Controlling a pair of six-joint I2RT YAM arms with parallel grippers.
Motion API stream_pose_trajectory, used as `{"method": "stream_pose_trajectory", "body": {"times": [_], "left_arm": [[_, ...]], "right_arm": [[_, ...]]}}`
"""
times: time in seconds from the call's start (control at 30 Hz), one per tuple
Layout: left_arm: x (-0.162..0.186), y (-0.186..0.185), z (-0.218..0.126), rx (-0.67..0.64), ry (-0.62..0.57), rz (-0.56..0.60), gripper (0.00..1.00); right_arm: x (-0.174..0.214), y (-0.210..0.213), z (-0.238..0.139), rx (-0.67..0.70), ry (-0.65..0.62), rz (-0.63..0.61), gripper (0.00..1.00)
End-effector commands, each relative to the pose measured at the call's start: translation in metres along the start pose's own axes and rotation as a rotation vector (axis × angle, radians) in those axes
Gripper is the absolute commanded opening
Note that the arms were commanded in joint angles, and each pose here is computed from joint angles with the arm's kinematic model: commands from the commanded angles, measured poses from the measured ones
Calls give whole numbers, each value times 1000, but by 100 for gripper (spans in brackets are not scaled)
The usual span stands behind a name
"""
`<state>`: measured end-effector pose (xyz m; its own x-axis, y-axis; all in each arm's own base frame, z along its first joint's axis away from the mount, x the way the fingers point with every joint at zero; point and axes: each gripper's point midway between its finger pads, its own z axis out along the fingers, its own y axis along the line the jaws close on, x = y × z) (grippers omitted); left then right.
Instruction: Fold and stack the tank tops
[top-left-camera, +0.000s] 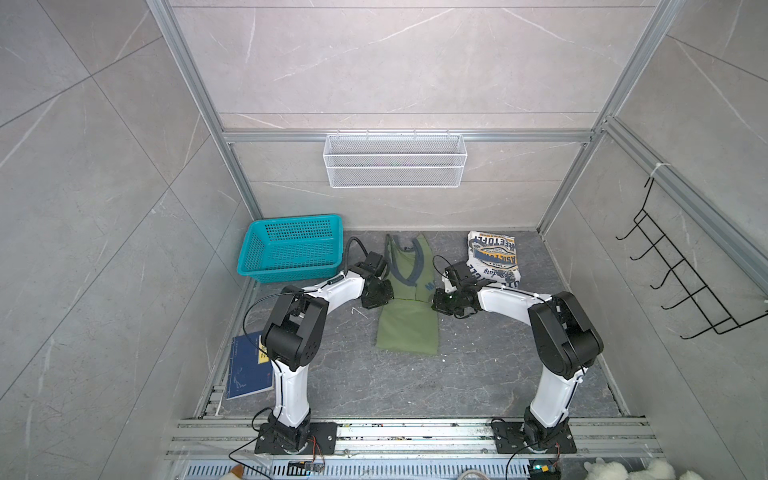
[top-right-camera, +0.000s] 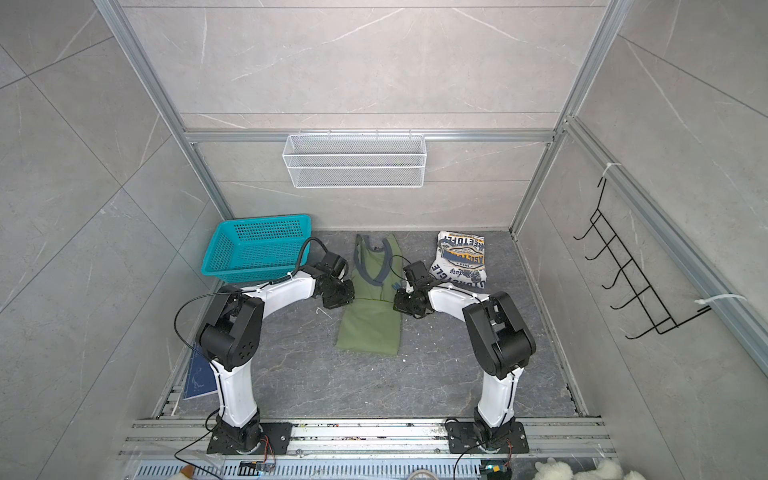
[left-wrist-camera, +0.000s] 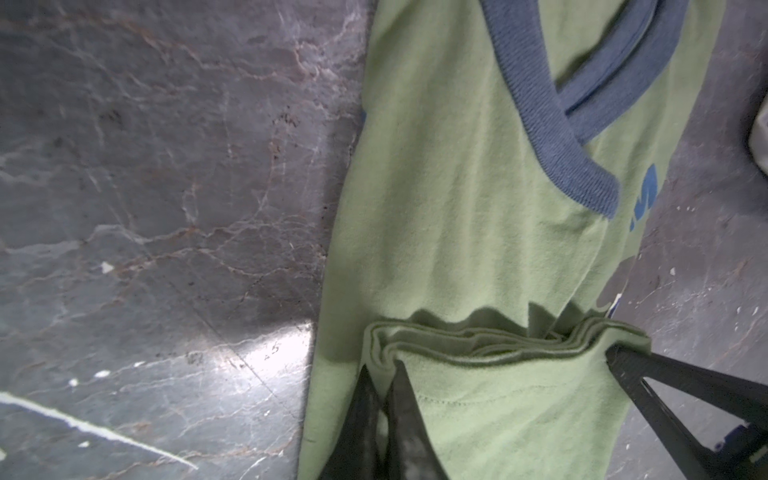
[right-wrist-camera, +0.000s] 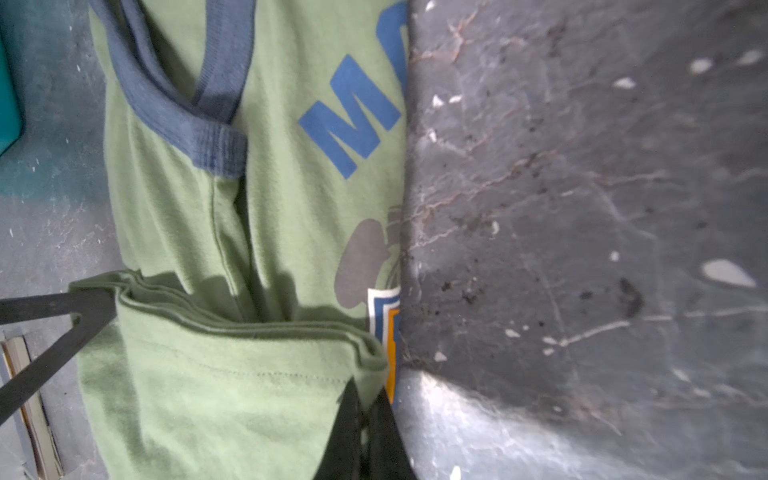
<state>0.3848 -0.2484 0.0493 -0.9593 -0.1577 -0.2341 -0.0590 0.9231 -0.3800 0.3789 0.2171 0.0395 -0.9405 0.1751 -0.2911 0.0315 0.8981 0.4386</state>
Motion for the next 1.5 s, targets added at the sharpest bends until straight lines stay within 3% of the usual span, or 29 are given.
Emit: {"method": "stream_pose_trajectory", "body": {"times": [0.0,0.73,1.2,1.33,1.4,1.47], "left_arm": [[-15,-16,-25,38,-58,26,5],[-76,-31,-55,93,-262,12,1],[-93,-18,4,60,-169,-8,8],[-92,-11,16,39,-152,-13,17],[-94,-8,18,32,-148,-14,20],[-96,-7,15,19,-151,-9,28]], "right_arm": [[-17,11,-26,15,-65,-44,4],[-81,39,-46,50,-193,-99,2],[-107,26,-12,119,-193,-93,1],[-110,19,-7,145,-198,-88,1],[-110,17,-4,150,-192,-86,10],[-111,16,-4,160,-187,-90,30]]}}
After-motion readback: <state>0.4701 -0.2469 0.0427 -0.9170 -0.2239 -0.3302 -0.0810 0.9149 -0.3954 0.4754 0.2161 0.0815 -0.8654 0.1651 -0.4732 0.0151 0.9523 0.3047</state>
